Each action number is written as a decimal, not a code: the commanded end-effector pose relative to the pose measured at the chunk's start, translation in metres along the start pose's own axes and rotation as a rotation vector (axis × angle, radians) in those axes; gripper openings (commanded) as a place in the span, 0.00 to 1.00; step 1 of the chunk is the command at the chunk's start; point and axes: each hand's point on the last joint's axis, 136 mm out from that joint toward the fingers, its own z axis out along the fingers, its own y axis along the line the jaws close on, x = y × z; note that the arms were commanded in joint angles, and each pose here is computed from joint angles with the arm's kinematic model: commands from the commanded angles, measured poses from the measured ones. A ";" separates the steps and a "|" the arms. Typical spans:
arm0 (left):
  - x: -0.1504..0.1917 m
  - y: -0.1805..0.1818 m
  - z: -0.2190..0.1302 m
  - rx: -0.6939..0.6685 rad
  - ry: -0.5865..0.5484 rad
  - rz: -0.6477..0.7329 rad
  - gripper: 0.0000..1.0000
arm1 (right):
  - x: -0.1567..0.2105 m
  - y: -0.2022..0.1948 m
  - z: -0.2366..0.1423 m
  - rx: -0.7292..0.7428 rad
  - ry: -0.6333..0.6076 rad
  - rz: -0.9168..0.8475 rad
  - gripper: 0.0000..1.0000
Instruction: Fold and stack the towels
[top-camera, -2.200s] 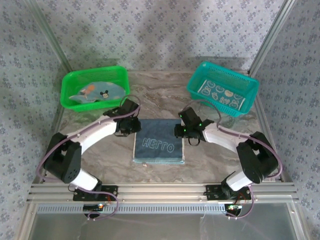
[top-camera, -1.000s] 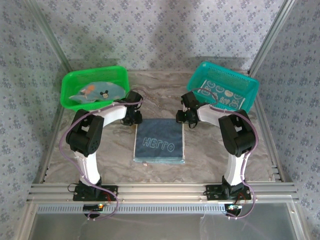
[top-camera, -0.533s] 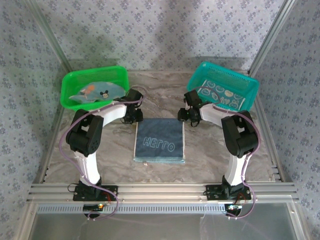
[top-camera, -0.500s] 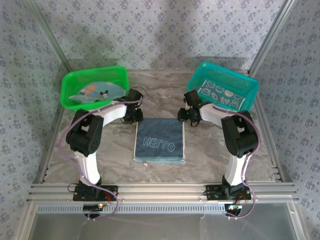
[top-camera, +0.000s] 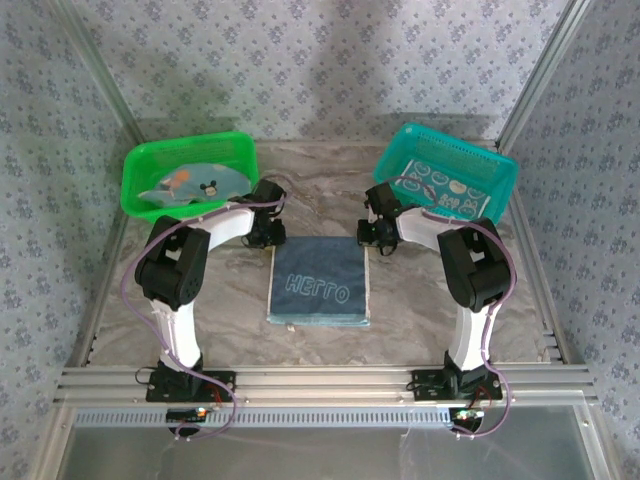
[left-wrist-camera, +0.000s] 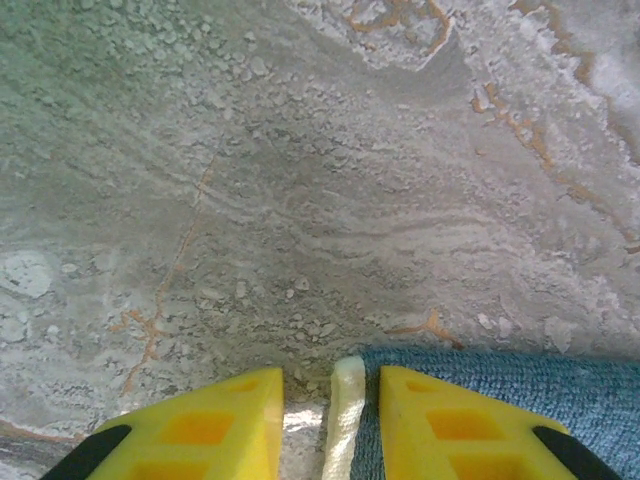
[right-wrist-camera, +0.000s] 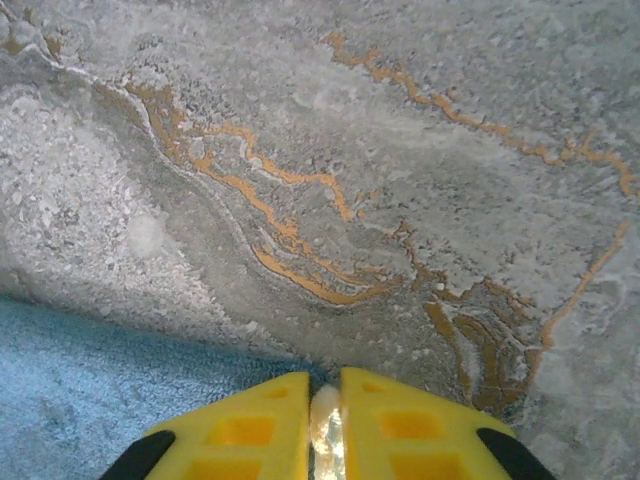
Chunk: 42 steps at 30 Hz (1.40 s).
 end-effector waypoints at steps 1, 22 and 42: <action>0.012 -0.006 0.013 0.012 0.038 0.004 0.28 | 0.008 0.004 0.005 -0.015 0.031 -0.013 0.13; -0.002 -0.014 -0.041 0.052 -0.076 -0.003 0.00 | -0.017 0.023 -0.056 -0.082 -0.143 -0.078 0.00; 0.060 0.003 -0.076 0.035 -0.299 0.035 0.00 | 0.057 0.025 -0.093 -0.087 -0.295 -0.214 0.00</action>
